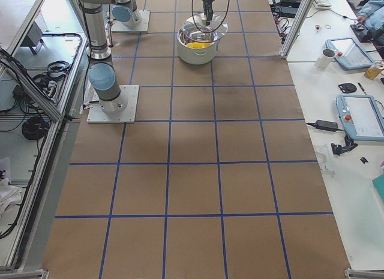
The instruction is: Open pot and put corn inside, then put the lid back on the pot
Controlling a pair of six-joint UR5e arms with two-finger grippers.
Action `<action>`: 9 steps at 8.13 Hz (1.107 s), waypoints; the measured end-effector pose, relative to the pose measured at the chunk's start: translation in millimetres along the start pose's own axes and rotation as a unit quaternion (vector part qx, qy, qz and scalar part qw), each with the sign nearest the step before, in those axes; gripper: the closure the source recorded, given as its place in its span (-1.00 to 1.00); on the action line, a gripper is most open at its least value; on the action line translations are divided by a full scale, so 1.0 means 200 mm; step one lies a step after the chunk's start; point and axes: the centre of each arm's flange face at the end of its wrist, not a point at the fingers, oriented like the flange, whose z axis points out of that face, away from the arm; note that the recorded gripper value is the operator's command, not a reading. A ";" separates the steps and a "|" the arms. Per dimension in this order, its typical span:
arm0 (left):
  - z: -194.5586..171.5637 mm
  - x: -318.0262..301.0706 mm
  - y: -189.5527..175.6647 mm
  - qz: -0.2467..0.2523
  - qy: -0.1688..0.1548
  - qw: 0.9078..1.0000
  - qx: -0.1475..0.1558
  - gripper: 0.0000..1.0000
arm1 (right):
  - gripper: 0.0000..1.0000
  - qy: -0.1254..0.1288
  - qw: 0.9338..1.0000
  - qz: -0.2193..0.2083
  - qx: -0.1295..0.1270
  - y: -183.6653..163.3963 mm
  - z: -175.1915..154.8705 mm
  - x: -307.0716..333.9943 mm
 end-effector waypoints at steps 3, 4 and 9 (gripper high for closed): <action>-0.05 0.00 0.07 0.004 0.001 1.000 0.013 -1.00 | 1.00 -0.008 1.000 -0.021 -0.008 -0.01 0.22 -0.24; -0.03 0.01 0.10 0.006 0.004 1.000 0.009 -1.00 | 1.00 -0.007 1.000 -0.013 -0.012 -0.01 0.27 -0.27; 0.07 0.05 0.24 0.016 0.032 0.999 -0.006 -1.00 | 1.00 -0.005 1.000 0.011 -0.022 0.02 0.41 -0.28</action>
